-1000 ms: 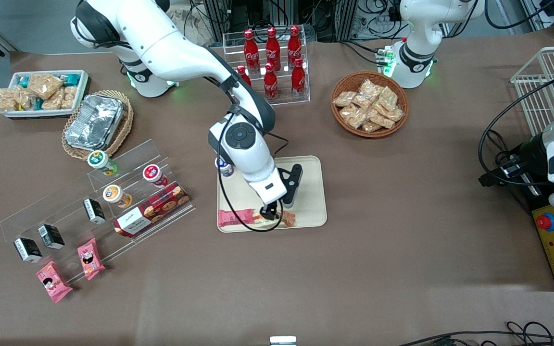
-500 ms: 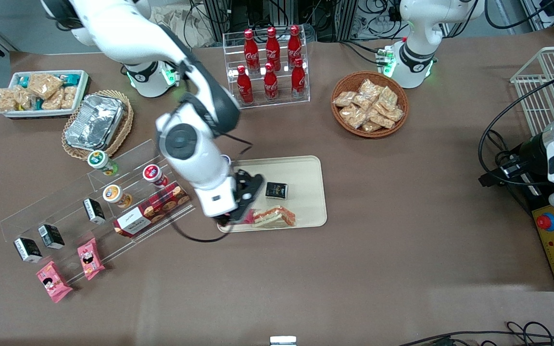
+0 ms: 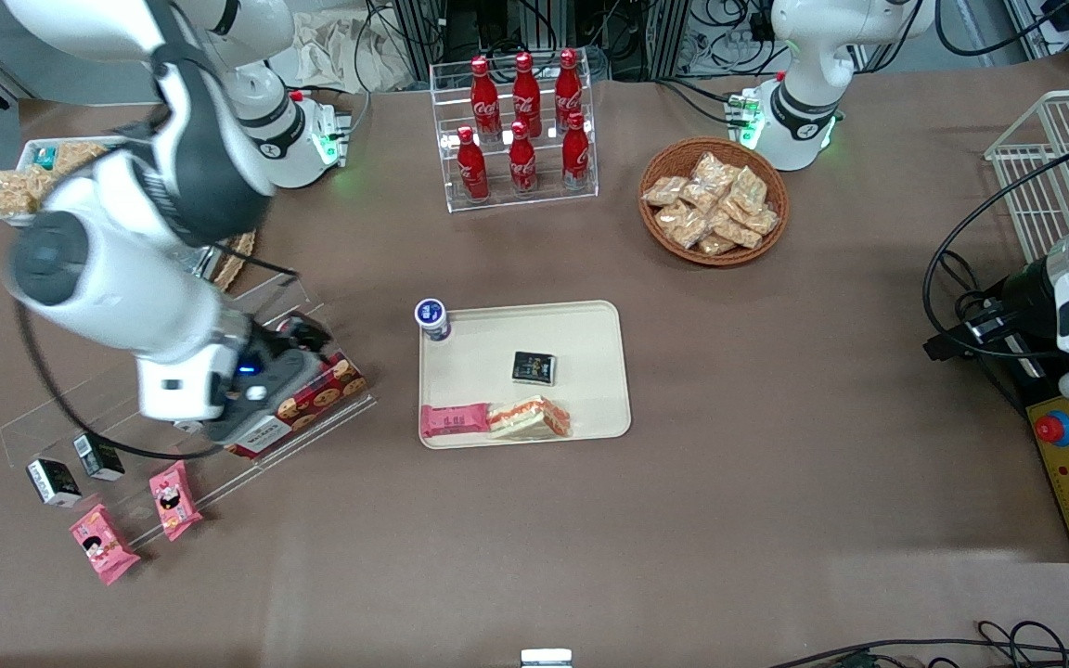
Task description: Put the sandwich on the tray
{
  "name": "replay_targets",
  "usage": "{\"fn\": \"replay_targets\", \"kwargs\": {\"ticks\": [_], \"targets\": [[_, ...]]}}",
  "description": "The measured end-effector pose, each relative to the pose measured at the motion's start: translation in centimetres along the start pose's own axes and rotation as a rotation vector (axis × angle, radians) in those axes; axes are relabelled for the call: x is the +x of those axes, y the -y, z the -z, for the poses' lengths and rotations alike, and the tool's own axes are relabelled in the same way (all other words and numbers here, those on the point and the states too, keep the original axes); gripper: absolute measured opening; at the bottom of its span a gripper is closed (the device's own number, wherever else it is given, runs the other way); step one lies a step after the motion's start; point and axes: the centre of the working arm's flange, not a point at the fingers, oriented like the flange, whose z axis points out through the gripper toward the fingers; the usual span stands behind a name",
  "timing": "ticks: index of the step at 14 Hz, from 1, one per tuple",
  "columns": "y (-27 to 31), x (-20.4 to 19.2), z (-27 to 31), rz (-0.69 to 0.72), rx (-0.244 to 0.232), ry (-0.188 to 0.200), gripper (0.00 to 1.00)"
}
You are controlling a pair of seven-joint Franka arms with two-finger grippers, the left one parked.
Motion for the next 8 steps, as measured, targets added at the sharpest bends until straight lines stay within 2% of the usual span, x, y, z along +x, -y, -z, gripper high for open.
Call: {"fn": "replay_targets", "kwargs": {"ticks": [4, 8], "targets": [[-3.7, -4.7, 4.1, -0.26, 0.014, 0.035, 0.99], [-8.3, -9.3, 7.3, -0.392, 0.009, 0.051, 0.99]]}}
